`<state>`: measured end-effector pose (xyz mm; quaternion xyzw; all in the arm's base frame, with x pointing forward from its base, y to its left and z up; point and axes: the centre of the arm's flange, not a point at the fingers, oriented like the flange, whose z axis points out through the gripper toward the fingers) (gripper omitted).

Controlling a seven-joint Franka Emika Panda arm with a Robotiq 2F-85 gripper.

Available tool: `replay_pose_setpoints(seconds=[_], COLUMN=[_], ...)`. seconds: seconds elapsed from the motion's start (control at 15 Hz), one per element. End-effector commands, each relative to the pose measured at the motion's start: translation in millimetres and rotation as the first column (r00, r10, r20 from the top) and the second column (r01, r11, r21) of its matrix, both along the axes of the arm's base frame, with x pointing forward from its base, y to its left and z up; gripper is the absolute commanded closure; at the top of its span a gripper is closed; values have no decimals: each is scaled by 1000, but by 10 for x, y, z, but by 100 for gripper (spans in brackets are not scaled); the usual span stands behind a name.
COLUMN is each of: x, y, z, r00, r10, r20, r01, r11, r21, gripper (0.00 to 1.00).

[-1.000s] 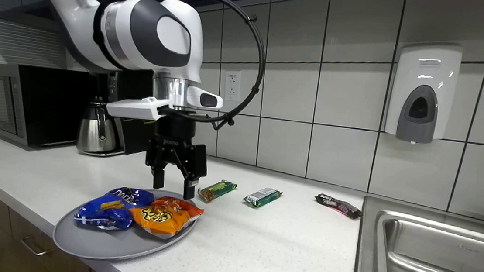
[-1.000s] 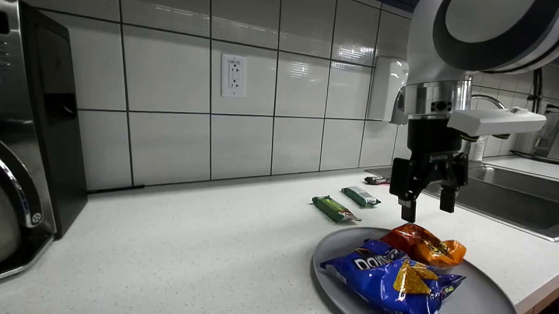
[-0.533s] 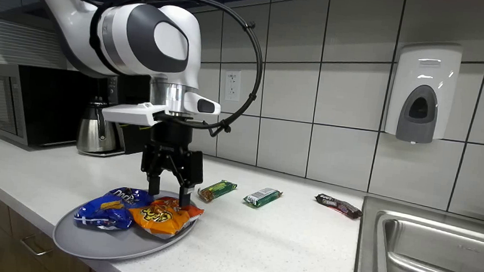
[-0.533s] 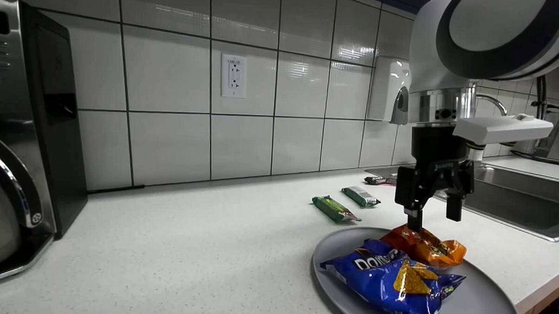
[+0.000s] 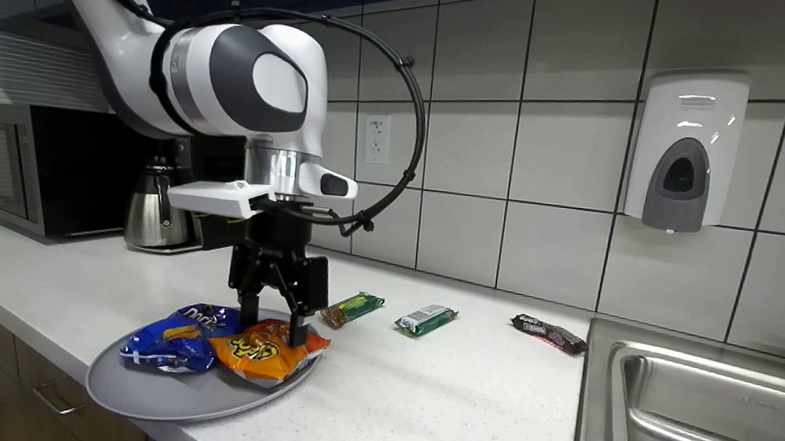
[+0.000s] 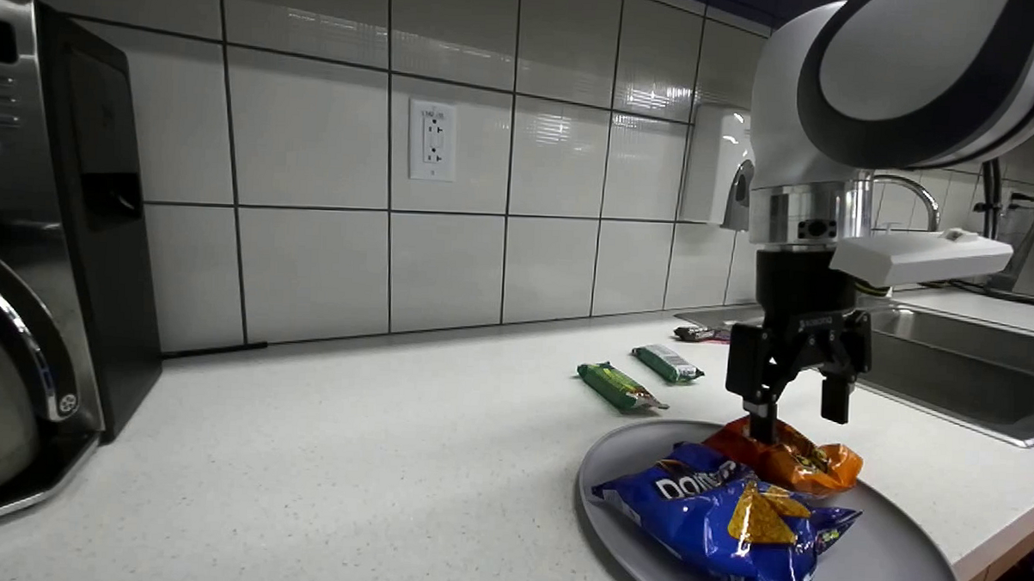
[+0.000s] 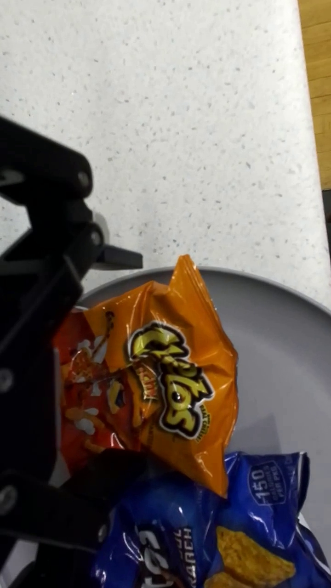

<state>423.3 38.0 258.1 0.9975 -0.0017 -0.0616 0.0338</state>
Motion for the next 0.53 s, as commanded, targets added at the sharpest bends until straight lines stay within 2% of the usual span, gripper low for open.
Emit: replay_pose_setpoints(seconds=[0.0, 0.47], x=[156, 342], y=[68, 68], z=[-52, -52], r00=[1000, 998], r10=[-16, -19], r20=[21, 53], r01=[16, 19], r11=[1000, 1000], r21=[8, 15], gripper=[0, 0])
